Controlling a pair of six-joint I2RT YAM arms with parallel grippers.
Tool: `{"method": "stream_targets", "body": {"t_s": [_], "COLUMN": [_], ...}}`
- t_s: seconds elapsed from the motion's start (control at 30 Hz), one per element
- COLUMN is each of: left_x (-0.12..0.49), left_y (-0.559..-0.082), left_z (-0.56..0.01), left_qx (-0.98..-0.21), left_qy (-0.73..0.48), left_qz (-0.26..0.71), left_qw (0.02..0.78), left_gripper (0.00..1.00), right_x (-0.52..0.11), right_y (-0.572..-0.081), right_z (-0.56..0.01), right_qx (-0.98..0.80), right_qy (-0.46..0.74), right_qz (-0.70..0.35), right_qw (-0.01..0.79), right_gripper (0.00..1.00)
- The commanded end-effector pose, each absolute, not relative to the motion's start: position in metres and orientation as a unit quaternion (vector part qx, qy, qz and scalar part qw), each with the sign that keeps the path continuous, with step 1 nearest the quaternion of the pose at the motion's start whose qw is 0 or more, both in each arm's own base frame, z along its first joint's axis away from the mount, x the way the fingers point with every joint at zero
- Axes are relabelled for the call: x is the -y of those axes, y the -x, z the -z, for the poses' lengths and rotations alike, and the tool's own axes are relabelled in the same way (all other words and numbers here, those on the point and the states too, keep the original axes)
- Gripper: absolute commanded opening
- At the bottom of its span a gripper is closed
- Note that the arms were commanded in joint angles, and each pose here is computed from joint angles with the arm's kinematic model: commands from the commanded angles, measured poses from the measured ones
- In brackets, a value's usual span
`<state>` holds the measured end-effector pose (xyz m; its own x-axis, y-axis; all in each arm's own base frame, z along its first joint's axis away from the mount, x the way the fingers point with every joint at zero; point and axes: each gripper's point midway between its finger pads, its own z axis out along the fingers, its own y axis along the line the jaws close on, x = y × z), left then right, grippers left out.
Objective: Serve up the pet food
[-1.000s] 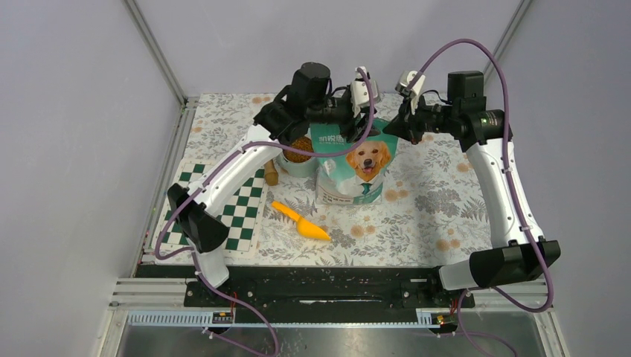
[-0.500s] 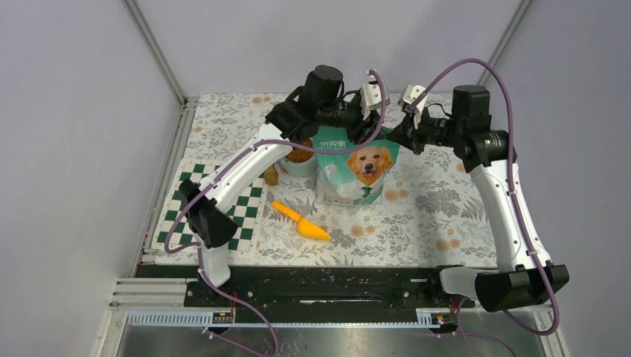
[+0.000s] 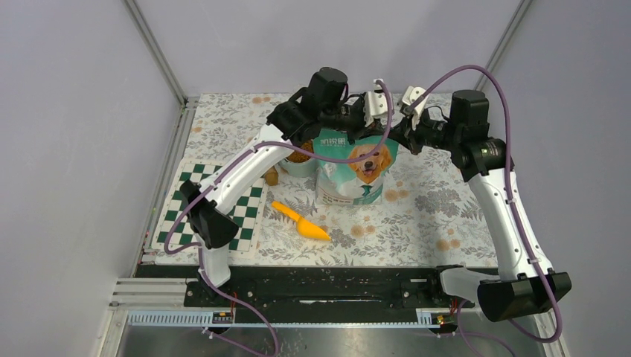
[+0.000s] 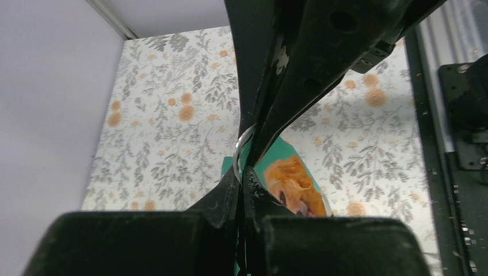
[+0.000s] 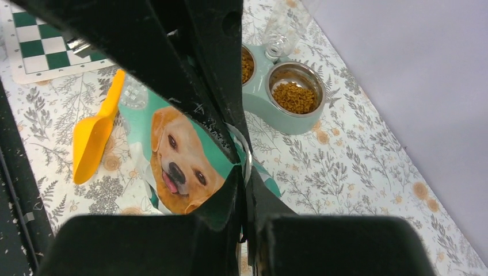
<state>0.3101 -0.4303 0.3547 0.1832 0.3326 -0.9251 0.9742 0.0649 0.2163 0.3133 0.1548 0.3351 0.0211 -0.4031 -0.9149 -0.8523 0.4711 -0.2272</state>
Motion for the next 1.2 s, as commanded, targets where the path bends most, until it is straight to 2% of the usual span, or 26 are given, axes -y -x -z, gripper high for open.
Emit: {"method": "stream_targets", "body": {"t_s": [0.0, 0.1, 0.33, 0.97, 1.17], "left_x": [0.389, 0.367, 0.32, 0.217, 0.196], "left_y": [-0.323, -0.328, -0.335, -0.361, -0.357], "left_z": [-0.358, -0.356, -0.35, -0.337, -0.342], "left_qx": [-0.569, -0.58, -0.609, -0.672, -0.678], "left_qy": [-0.619, -0.627, -0.615, -0.598, -0.586], "left_qz": [0.223, 0.184, 0.158, -0.029, -0.03], "left_qw": [0.493, 0.486, 0.474, 0.436, 0.442], "left_gripper": [0.0, 0.0, 0.0, 0.0, 0.0], "right_x": [-0.118, -0.104, -0.075, -0.067, -0.067], "right_y": [-0.345, -0.357, -0.371, -0.357, -0.355], "right_z": [-0.382, -0.389, -0.4, -0.413, -0.411], "right_qx": [-0.667, -0.669, -0.679, -0.655, -0.657], "right_qy": [0.396, 0.352, 0.267, 0.249, 0.257], "right_qz": [-0.086, -0.05, 0.004, 0.023, 0.026], "right_qw": [0.626, 0.653, 0.684, 0.713, 0.708], "right_gripper": [0.0, 0.0, 0.0, 0.0, 0.0]}}
